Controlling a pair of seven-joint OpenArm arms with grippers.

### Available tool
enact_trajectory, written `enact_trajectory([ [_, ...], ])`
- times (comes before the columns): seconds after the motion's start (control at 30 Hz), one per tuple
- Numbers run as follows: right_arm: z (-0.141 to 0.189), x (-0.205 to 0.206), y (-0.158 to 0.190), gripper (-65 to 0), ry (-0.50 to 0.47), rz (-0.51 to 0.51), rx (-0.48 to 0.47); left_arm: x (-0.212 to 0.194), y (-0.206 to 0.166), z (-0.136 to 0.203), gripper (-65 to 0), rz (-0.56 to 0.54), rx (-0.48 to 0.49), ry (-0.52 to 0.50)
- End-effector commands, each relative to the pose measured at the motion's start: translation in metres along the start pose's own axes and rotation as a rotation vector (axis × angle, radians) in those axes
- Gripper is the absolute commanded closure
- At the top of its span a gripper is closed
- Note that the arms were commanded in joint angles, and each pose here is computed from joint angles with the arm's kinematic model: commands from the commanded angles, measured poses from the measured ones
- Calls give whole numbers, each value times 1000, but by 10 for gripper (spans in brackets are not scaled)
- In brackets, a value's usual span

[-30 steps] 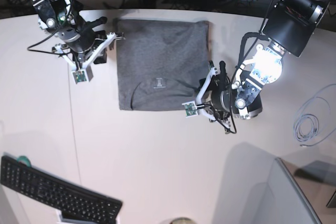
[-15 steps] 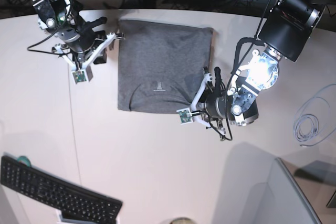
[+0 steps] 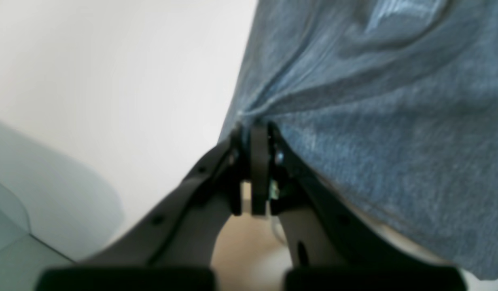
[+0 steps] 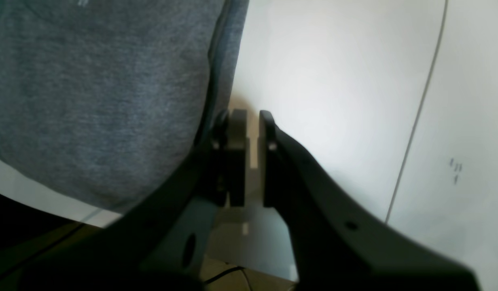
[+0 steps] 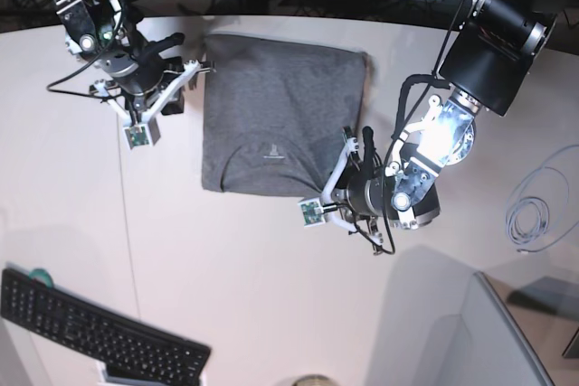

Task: Layout the t-shirt on the table in an organized manner, then fold the t-shirt properly
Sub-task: 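Tuck and smooth the shirt's hem corner with the left gripper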

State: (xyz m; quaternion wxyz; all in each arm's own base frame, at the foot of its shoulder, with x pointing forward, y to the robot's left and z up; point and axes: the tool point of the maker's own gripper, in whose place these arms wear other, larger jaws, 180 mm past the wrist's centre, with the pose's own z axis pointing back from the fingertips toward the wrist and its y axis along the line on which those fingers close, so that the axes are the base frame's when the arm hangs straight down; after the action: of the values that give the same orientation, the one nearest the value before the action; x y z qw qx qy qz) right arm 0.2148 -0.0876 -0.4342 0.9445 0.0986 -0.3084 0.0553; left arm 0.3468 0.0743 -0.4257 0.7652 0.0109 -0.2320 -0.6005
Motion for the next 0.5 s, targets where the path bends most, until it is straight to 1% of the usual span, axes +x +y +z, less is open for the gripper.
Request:
enact_trajectory([
  [0.0, 3, 10, -3, -48, -36, 3, -6, 11, 17, 7, 0, -3, 39, -28],
  [0.47, 2, 14, -2, -48, -45, 5, -4, 6, 19, 6, 0, 5, 40, -19],
])
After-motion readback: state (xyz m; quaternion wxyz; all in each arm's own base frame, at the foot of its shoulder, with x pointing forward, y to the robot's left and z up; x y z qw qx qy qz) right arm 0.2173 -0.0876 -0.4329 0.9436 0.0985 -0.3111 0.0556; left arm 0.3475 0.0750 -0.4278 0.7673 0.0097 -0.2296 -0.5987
